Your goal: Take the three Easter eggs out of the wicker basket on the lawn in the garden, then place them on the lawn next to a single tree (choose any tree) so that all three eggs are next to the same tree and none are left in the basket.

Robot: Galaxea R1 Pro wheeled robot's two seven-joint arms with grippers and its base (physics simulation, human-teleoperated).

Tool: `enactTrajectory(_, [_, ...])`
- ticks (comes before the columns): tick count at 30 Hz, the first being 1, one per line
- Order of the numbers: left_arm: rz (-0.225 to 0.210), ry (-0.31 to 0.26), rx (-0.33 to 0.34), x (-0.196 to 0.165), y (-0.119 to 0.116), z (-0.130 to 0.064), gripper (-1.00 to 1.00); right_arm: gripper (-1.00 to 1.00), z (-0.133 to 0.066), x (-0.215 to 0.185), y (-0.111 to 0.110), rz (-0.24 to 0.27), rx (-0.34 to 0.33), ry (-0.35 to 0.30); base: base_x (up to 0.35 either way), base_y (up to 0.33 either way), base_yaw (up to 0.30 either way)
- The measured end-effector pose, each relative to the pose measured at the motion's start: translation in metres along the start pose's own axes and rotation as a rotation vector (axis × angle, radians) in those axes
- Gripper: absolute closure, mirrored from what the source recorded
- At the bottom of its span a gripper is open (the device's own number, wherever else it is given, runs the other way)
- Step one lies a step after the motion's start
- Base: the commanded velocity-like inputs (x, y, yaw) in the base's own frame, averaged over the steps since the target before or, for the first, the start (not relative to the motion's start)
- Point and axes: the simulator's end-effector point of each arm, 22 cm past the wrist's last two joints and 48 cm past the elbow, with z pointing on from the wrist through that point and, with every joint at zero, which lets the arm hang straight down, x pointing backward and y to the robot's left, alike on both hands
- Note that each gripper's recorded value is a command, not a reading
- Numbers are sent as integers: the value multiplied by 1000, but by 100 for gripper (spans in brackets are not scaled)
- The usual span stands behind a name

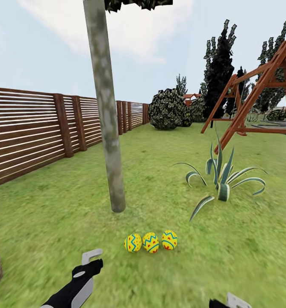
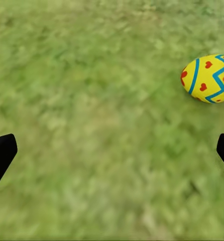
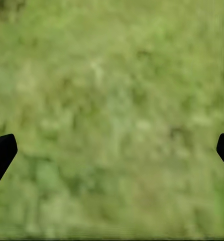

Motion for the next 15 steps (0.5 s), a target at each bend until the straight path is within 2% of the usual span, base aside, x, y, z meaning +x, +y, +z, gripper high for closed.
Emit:
enactTrajectory(8, [-4, -9, 2, -16, -4, -9, -100, -100, -11, -4, -1, -30, 10, 13, 0, 0, 0])
enactTrajectory(15, [-5, -12, 2, -30, -6, -17, -100, -100, -21, -16, 0, -35, 12, 10, 0, 0, 0])
